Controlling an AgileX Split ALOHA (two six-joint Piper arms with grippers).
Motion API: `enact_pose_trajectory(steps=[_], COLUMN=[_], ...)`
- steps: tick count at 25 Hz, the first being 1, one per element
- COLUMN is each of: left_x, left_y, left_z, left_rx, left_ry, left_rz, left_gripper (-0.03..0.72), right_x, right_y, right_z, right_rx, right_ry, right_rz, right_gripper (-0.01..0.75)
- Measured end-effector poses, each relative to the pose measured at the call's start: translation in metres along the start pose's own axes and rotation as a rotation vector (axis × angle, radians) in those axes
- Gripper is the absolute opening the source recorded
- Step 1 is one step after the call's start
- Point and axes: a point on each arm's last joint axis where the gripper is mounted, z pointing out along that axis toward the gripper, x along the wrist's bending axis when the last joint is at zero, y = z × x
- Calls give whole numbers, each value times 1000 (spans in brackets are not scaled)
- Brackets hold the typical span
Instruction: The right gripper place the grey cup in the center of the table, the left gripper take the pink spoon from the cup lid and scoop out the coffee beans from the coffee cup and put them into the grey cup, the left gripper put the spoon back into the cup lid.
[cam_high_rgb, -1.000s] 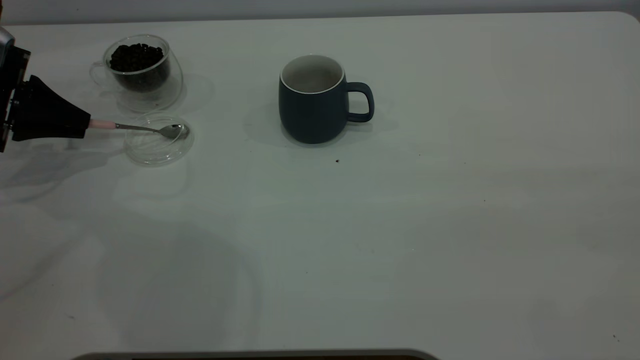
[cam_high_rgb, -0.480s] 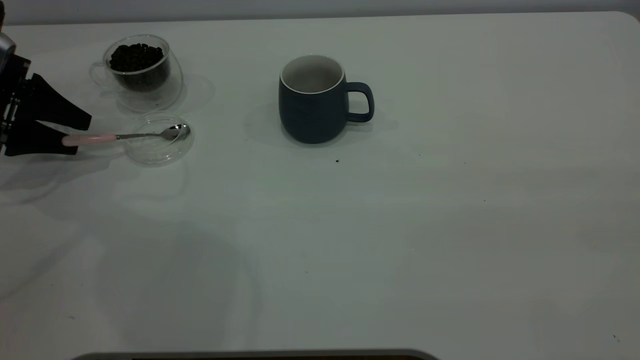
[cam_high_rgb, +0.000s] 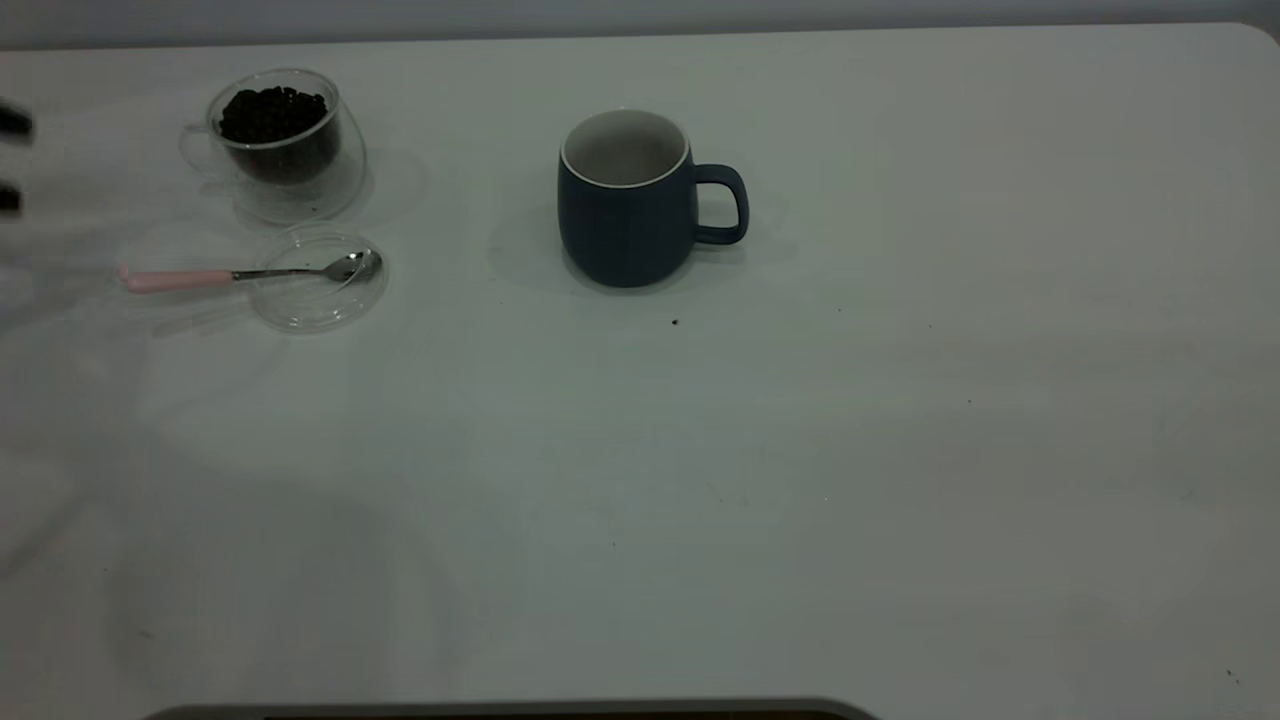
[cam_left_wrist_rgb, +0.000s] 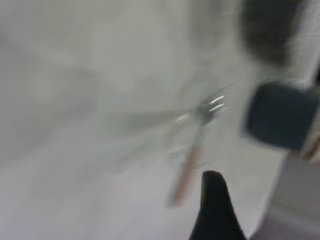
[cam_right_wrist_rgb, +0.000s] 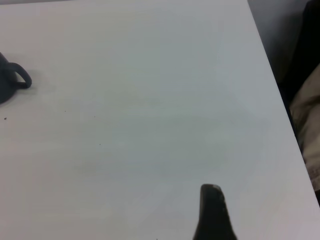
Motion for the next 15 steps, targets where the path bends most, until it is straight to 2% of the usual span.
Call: enact_pose_trajectory(steps=[3, 7, 9, 15], left_x=[-41, -127, -161, -252], left_y=[6, -7, -21, -88], left_z=[-21, -55, -68, -110], left_rx=[-63, -101, -90, -111], left_ry=[-24, 21, 109, 568], left_rz=[27, 216, 308, 460], left_gripper=[582, 582, 582, 558], right_x=[0, 0, 0, 0], right_y=[0, 0, 0, 0], right_z=[0, 0, 0, 0], right_rx=[0, 0, 0, 0], right_ry=[0, 0, 0, 0], right_rz=[0, 0, 0, 0], right_gripper=[565, 565, 565, 565])
